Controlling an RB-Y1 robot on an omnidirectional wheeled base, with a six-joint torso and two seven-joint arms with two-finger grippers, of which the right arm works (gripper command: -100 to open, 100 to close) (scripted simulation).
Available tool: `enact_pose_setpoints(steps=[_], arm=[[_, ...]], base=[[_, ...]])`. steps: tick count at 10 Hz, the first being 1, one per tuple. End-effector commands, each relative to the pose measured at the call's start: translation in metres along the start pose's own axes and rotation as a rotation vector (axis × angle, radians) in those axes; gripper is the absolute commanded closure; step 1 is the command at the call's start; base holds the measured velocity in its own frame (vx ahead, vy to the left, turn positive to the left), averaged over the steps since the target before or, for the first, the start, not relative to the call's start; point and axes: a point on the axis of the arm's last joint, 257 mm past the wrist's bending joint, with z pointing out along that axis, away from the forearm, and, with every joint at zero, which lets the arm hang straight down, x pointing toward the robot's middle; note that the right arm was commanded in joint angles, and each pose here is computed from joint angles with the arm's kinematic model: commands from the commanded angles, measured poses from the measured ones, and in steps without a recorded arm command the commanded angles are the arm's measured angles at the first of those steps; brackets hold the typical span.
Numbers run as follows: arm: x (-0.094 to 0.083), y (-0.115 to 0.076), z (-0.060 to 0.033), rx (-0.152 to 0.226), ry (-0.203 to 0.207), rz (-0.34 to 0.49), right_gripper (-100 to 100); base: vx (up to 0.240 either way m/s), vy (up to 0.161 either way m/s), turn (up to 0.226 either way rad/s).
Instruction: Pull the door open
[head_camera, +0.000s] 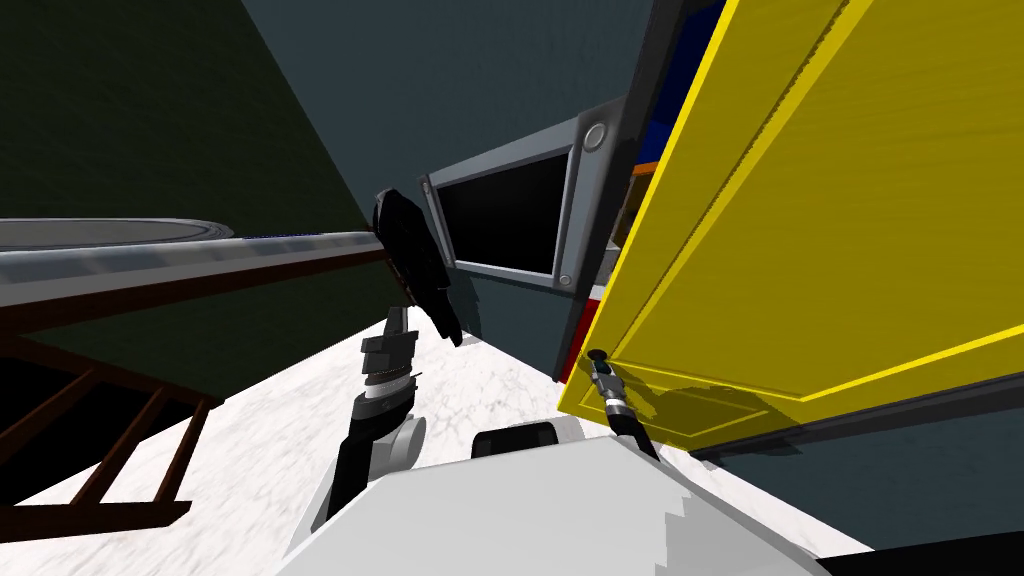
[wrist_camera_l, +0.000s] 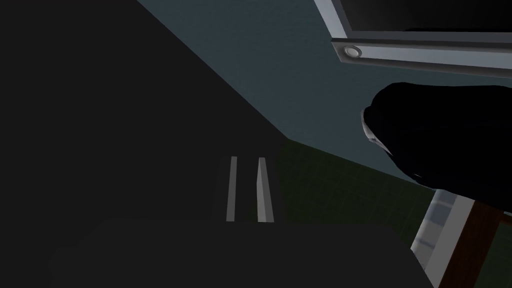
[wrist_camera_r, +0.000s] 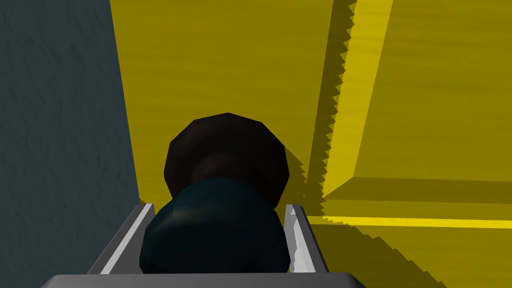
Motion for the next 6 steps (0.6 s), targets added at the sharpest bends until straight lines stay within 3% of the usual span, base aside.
enact_pose_setpoints(steps=[1, 2, 3, 4, 6], arm=[[0.002, -0.005, -0.0026, 0.028, 0.006, 0.011, 100], [0.002, -0.007, -0.0045, 0.042, 0.006, 0.015, 100], [0.002, -0.003, -0.0026, 0.031, 0.003, 0.007, 100], [0.0, -0.005, -0.0101, 0.06, 0.001, 0.009, 100], [0.001, -0.007, -0.0143, 0.08, 0.003, 0.009, 100]], base=[[-0.236, -0.004, 0.108], [-0.244, 0.017, 0.097], [-0.107, 0.013, 0.013], [-0.172, 0.005, 0.118], [-0.22, -0.032, 0.099]])
